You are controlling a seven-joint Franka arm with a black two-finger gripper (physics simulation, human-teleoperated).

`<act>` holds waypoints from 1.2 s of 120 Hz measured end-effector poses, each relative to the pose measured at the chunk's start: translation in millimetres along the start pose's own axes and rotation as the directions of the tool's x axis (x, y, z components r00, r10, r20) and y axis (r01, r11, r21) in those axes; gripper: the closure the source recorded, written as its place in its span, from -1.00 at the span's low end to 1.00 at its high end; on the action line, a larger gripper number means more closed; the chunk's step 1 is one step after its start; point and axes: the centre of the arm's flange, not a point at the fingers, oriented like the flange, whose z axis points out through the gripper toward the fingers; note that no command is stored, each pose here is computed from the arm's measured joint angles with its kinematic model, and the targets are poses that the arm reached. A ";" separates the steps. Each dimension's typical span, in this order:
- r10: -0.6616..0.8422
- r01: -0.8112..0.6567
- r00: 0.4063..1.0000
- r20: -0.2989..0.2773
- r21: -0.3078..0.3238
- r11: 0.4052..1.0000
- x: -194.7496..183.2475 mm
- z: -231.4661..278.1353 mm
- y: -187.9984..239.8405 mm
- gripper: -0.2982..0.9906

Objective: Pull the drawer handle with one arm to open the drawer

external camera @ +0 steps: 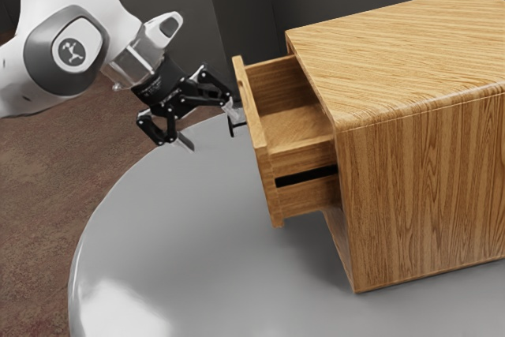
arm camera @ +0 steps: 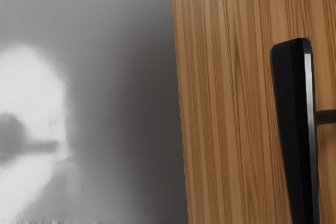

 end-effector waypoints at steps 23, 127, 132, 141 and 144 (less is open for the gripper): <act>-0.026 0.026 1.000 0.001 -0.003 1.000 2.5 -7.1 -20.8 -0.54; -0.069 0.065 0.996 -0.060 -0.064 0.996 -20.2 -86.1 -110.3 -0.54; -0.052 0.045 0.995 -0.085 -0.080 0.996 -32.3 -107.7 -110.0 -0.54; -0.030 0.022 0.992 -0.120 -0.064 0.998 -47.8 -137.7 -111.1 -0.53; -0.011 0.007 0.991 -0.130 -0.032 0.999 -49.0 -145.5 -104.7 -0.53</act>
